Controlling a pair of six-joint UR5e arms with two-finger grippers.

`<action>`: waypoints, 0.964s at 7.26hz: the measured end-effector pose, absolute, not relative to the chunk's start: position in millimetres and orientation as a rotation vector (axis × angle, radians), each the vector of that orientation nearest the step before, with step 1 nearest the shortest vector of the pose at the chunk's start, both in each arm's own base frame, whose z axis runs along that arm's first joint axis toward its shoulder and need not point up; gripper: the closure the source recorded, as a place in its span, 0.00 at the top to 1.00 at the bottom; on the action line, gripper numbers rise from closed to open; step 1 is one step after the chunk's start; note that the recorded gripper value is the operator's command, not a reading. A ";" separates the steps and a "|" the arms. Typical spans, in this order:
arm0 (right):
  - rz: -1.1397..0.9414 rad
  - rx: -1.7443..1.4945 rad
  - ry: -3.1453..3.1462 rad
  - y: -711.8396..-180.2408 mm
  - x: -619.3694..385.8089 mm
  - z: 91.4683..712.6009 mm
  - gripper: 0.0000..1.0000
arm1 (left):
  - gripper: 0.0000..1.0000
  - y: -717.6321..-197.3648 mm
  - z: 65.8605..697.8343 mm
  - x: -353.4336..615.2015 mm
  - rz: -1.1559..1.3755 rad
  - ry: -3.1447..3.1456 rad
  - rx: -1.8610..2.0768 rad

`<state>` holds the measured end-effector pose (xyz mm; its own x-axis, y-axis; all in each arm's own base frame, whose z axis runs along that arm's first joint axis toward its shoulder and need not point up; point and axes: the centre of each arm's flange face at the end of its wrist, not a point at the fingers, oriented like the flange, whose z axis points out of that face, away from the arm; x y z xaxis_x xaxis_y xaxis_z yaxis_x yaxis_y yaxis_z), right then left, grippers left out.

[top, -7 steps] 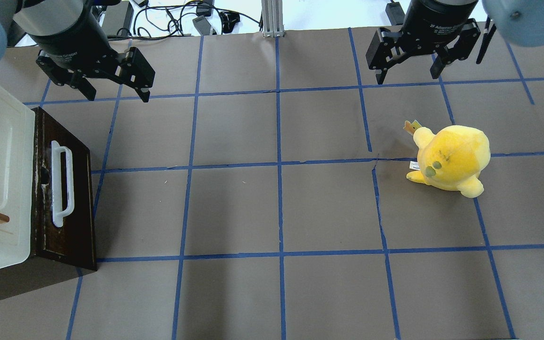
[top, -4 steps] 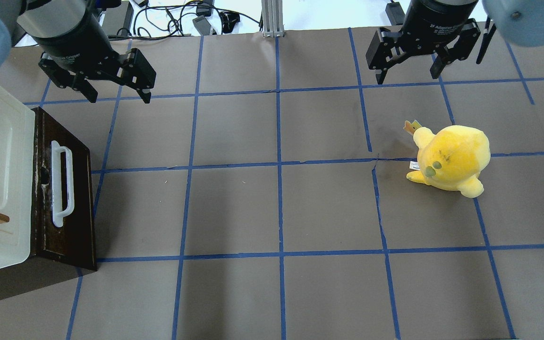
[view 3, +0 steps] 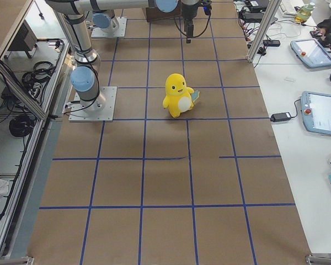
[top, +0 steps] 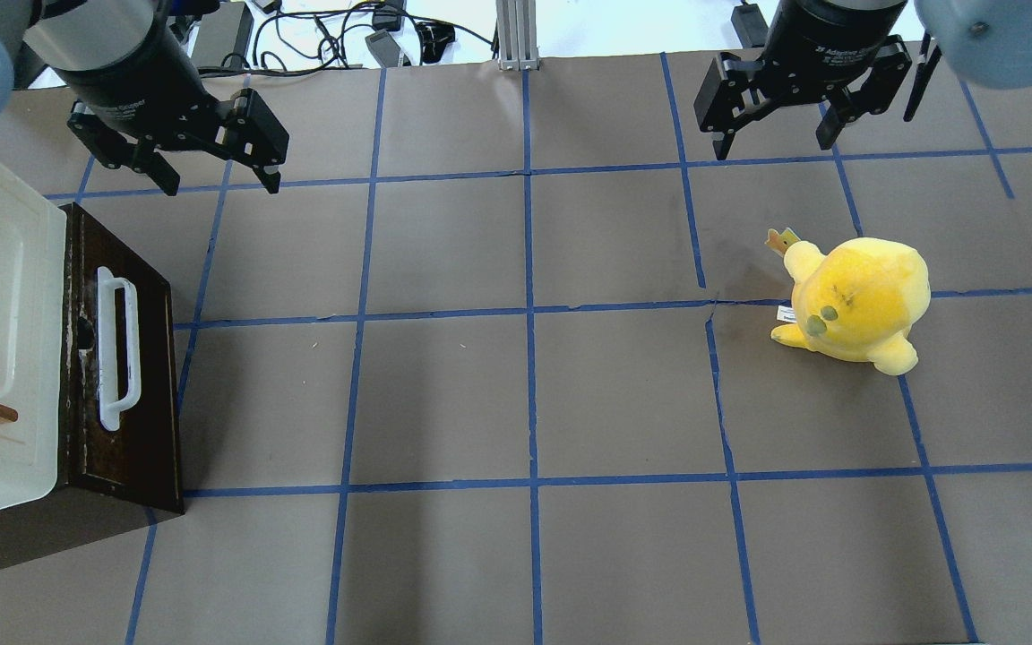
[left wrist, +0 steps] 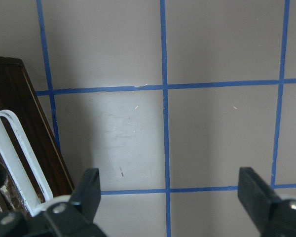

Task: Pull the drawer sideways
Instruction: 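Move the left gripper down toward the white handle of the wooden drawer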

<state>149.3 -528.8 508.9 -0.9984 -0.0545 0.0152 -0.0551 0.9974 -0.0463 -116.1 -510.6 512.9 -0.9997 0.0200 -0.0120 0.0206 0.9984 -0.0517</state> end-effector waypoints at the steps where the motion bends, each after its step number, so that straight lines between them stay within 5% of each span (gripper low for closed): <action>1: 0.073 0.086 -3.126 -528.8 149.3 509.0 1.00 | 1.00 -513.5 509.6 -115.2 -0.078 3.125 0.030; 7: 0.073 0.086 -3.126 -528.8 149.3 508.9 1.00 | 1.00 -531.2 434.3 -101.1 -0.001 2.965 -0.204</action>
